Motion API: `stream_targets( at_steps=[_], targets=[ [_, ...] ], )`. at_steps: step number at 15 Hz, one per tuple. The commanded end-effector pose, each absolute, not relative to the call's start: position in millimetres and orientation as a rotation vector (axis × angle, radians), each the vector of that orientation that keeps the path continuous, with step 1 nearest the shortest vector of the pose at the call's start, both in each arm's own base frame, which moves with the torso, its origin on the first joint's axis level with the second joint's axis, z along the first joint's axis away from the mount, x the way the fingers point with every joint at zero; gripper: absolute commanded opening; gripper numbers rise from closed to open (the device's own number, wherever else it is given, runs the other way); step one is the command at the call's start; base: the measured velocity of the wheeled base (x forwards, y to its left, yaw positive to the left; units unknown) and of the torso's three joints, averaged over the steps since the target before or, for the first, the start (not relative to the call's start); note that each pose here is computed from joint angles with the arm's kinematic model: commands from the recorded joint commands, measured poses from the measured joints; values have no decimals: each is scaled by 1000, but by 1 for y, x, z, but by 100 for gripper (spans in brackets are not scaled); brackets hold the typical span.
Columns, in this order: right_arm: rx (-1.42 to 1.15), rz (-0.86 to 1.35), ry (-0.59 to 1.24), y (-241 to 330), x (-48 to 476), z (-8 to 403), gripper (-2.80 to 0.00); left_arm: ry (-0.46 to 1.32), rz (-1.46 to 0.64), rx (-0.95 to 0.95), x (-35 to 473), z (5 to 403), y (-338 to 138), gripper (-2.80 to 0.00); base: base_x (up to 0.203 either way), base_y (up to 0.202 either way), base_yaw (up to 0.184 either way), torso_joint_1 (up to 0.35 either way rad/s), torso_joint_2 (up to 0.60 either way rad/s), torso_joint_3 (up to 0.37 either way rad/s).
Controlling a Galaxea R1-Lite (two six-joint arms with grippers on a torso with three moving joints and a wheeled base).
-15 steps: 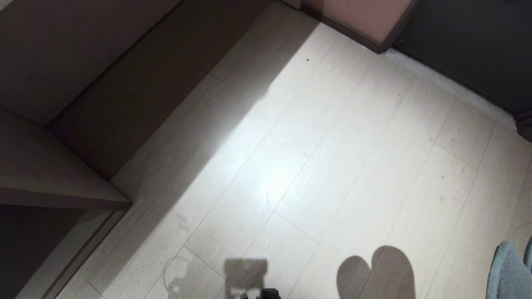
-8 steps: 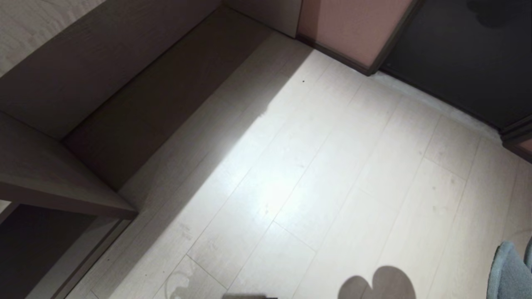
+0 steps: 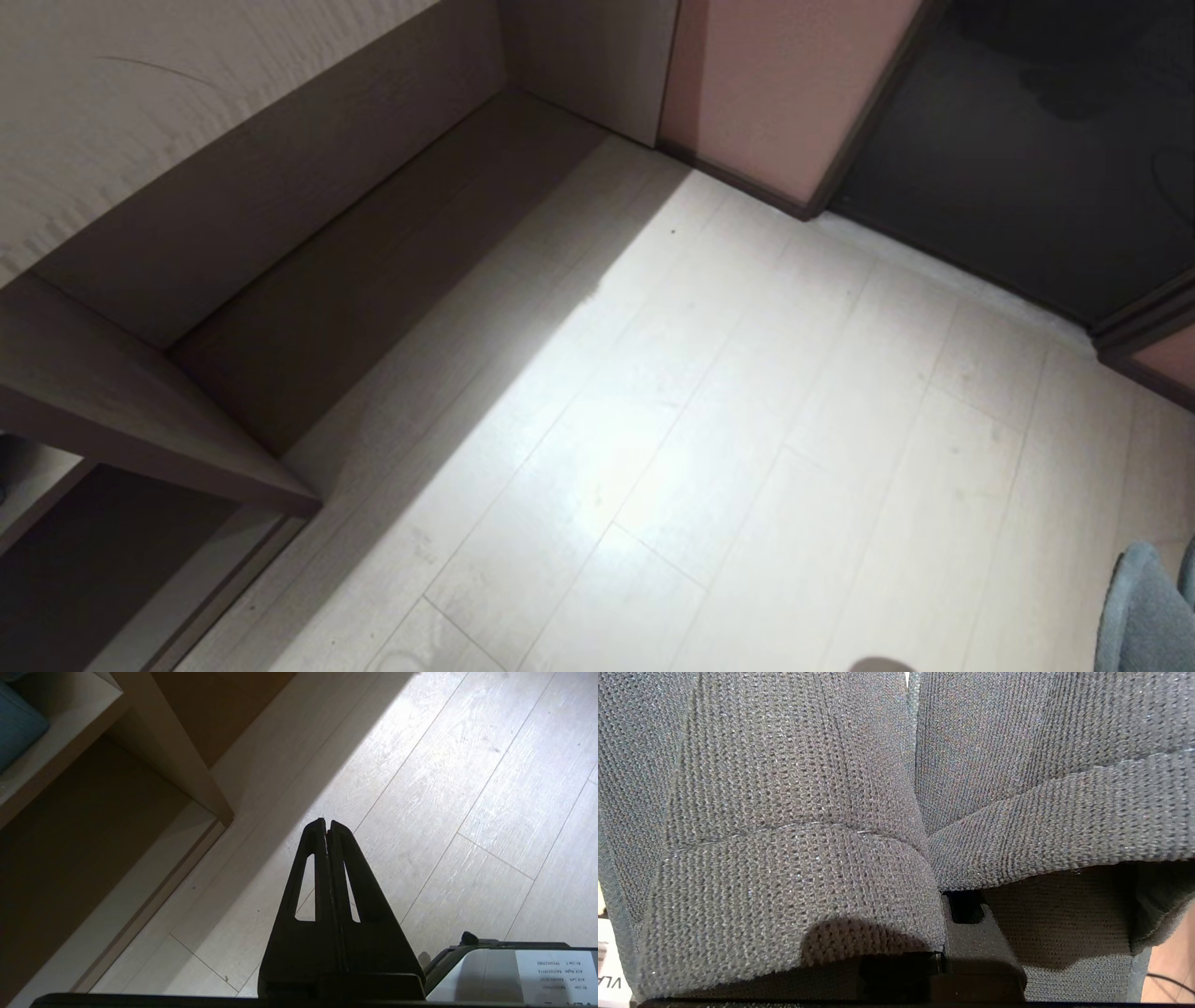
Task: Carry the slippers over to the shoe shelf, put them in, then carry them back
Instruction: Place the slippers into the shoe cabinet
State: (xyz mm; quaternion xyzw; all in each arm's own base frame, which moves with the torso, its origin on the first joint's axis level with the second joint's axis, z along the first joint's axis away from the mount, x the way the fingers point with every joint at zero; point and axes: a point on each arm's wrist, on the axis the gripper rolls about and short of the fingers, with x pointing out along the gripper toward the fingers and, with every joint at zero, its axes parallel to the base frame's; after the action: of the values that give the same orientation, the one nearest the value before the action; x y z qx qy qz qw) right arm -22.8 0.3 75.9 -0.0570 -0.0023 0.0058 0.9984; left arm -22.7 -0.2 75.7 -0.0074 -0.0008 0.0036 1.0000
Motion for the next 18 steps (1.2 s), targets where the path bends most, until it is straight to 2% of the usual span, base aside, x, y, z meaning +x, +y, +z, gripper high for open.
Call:
stream_targets(
  at_steps=[1, 18],
  targets=[
    [-115, 12, -4, 0, -23, 76, -280, -2, 8, -15, -23, 76, 0, -280, 0, 0, 0, 7, 2, 199],
    [-115, 12, -4, 0, -23, 76, -280, -2, 8, -18, -23, 76, 0, -280, 0, 0, 0, 2, 3, 201]
  ],
)
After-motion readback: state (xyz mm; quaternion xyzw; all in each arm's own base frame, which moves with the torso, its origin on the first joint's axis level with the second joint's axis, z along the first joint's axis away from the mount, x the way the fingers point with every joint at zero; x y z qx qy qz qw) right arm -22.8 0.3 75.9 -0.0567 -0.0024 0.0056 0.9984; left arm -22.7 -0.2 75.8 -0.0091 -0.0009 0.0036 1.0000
